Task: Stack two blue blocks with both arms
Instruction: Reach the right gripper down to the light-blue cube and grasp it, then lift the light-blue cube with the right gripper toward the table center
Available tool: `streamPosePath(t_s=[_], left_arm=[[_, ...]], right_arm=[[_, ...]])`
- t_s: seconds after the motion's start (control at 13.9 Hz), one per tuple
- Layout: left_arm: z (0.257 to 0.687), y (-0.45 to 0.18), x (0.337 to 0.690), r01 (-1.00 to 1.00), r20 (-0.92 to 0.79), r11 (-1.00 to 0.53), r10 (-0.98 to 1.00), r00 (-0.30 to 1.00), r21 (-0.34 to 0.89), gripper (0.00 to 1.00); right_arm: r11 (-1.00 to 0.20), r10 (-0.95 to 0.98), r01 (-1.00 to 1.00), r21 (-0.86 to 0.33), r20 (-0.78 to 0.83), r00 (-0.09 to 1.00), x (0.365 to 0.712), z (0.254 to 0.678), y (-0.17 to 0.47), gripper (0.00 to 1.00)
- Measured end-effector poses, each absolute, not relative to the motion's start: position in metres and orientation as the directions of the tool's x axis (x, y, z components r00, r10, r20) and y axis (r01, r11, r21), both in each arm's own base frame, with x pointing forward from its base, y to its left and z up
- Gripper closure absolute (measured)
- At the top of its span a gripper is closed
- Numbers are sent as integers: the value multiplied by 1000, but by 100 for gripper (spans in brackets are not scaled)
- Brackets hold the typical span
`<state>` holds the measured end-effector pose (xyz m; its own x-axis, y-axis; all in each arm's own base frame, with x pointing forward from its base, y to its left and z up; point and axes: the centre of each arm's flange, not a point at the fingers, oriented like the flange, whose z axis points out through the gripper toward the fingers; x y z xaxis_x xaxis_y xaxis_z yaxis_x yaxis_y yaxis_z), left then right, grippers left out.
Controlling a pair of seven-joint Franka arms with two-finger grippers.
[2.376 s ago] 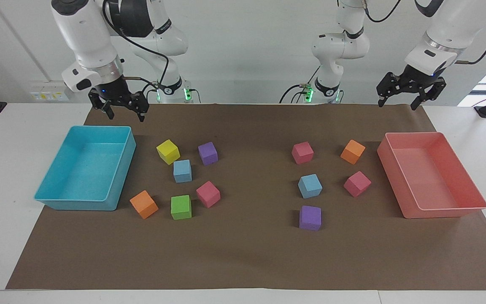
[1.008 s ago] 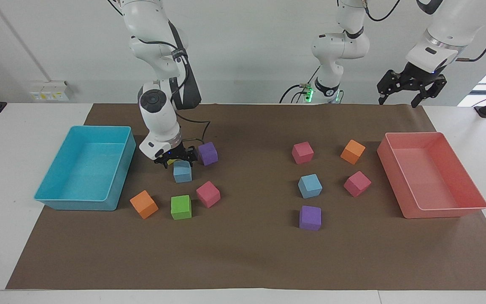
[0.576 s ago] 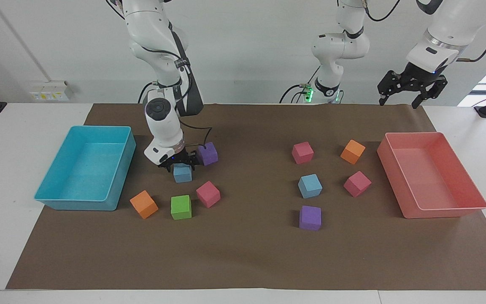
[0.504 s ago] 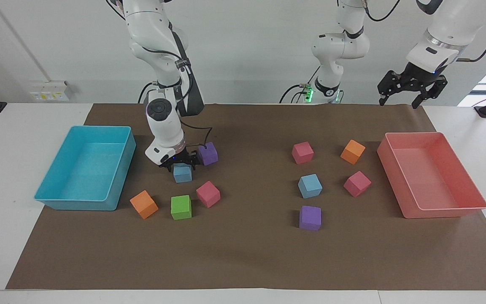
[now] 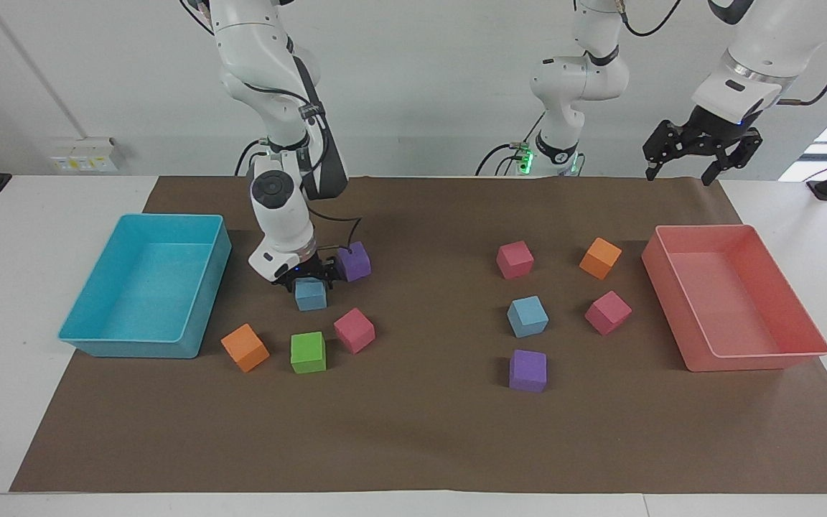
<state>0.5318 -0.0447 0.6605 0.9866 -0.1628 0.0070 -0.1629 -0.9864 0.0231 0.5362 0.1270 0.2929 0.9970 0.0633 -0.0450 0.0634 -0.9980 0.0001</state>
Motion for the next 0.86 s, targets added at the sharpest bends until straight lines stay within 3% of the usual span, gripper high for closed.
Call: streamPosePath(t_s=[0.22,0.58,0.86], left_arm=[[661,-45,532,-163,9,-986,-163,987,23,0],[661,-45,532,-163,13,-986,-163,987,23,0],[661,-45,533,-163,14,-986,-163,987,23,0]], right_arm=[[-1000,-1,-1,3,-46,999,536,293,126,41],[-1000,-27,-27,3,-42,999,540,300,128,41],[-1000,-20,-20,6,-70,997,557,359,134,45]])
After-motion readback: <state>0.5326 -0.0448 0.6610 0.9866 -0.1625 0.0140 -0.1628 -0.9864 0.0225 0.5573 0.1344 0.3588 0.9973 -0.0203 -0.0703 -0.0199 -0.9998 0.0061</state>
